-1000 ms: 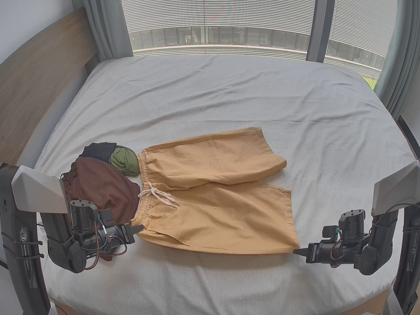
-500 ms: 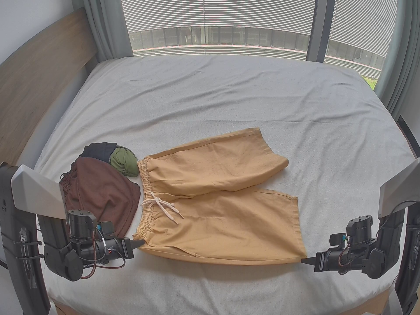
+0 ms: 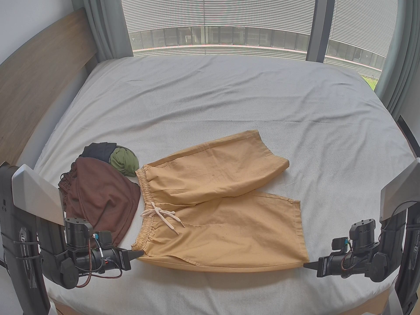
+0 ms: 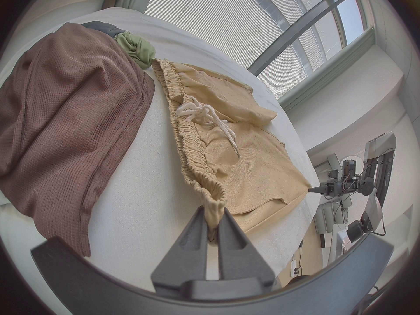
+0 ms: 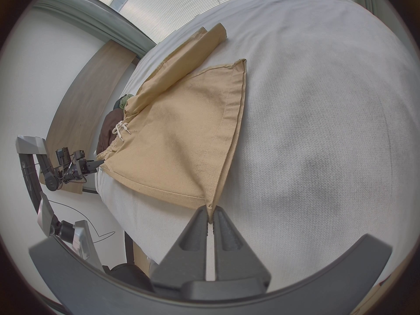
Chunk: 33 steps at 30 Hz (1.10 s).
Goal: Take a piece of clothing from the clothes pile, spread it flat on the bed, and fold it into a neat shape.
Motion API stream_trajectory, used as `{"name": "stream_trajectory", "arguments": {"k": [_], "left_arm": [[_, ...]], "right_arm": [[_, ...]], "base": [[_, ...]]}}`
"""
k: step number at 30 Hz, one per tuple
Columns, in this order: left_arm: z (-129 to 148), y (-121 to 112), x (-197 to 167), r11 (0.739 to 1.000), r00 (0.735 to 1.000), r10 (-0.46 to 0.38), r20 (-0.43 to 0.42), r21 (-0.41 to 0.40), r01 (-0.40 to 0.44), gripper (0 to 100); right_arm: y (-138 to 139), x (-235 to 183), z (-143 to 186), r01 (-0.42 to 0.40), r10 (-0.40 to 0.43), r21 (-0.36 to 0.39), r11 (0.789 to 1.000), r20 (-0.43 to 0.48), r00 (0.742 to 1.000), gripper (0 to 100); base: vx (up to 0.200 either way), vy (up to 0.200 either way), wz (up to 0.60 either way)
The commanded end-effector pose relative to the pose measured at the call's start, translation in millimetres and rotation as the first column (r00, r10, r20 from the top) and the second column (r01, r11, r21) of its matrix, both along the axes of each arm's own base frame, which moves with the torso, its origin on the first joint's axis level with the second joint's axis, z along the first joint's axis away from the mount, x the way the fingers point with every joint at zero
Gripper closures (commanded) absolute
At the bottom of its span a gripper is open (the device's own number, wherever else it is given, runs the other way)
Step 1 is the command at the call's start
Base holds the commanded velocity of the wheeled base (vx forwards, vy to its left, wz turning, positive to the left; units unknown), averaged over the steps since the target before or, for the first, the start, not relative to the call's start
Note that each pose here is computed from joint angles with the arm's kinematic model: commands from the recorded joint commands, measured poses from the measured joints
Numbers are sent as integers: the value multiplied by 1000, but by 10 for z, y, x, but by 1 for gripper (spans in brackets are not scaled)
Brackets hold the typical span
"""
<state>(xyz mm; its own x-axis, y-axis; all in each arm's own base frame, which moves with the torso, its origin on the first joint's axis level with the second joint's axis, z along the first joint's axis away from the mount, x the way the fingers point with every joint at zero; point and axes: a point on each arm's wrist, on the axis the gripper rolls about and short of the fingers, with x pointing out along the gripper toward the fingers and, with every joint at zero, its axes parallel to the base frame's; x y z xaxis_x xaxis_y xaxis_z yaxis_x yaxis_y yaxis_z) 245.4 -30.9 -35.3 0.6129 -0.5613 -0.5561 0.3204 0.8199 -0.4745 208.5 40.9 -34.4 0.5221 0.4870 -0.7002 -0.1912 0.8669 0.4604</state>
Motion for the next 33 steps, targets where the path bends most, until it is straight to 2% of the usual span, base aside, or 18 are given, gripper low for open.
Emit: {"name": "stream_trajectory", "arguments": {"k": [1,9,14,18,21,25,33], "left_arm": [[-21,-1,-74,1000,1000,-8,-26,1,8,100],[-27,-9,-143,999,999,-44,-30,-9,43,100],[-10,-26,22,999,998,-41,51,-17,42,100],[39,-22,133,999,995,-17,94,-29,20,100],[78,-25,167,999,994,-7,111,-41,11,100],[188,-52,206,998,990,9,141,-67,1,100],[327,-104,291,993,983,59,172,-112,-40,100]], "right_arm": [[-4,-62,-2,-4,4,-1,1000,-4,1000,100],[-5,-52,16,-10,10,21,1000,26,1000,100],[10,40,87,-33,25,68,997,114,993,100],[15,139,139,-15,0,95,995,153,988,100],[17,208,218,-7,-16,114,993,197,980,100],[29,349,402,8,-54,161,987,284,957,100],[52,516,580,-6,-68,187,982,386,920,100]], "base": [[0,0,0],[0,0,0],[0,0,0],[0,0,0],[0,0,0],[0,0,0],[0,0,0]]}}
